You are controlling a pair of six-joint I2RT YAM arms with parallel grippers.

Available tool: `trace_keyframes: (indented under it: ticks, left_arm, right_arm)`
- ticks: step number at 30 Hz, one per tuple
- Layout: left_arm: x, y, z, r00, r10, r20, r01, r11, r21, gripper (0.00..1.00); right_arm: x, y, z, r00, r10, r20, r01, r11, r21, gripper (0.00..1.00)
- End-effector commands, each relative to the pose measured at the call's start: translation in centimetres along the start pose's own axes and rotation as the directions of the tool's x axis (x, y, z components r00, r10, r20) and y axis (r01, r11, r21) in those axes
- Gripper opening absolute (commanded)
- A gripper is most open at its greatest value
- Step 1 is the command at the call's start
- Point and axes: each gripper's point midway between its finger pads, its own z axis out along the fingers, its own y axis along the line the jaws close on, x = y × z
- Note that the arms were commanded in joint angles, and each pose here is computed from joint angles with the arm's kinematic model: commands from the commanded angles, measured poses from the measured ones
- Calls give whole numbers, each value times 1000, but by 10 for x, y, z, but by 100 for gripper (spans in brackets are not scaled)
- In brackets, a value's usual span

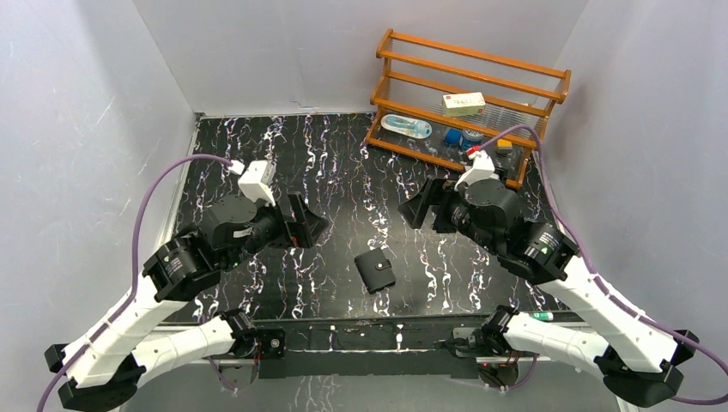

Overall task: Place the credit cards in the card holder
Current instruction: Reset both arms

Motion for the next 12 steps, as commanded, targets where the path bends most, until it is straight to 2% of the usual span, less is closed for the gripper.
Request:
trace_keyframes:
  ticks: [1, 12]
  left_arm:
    - [-8, -1, -4, 999, -23, 48, 22, 1000, 18, 99]
    - [-13, 1, -8, 998, -5, 63, 4, 1000, 10, 99]
  right_arm:
    - [-19, 11, 0, 996, 50, 69, -48, 998, -30, 98]
    - [-11, 14, 9, 998, 59, 37, -58, 998, -37, 98]
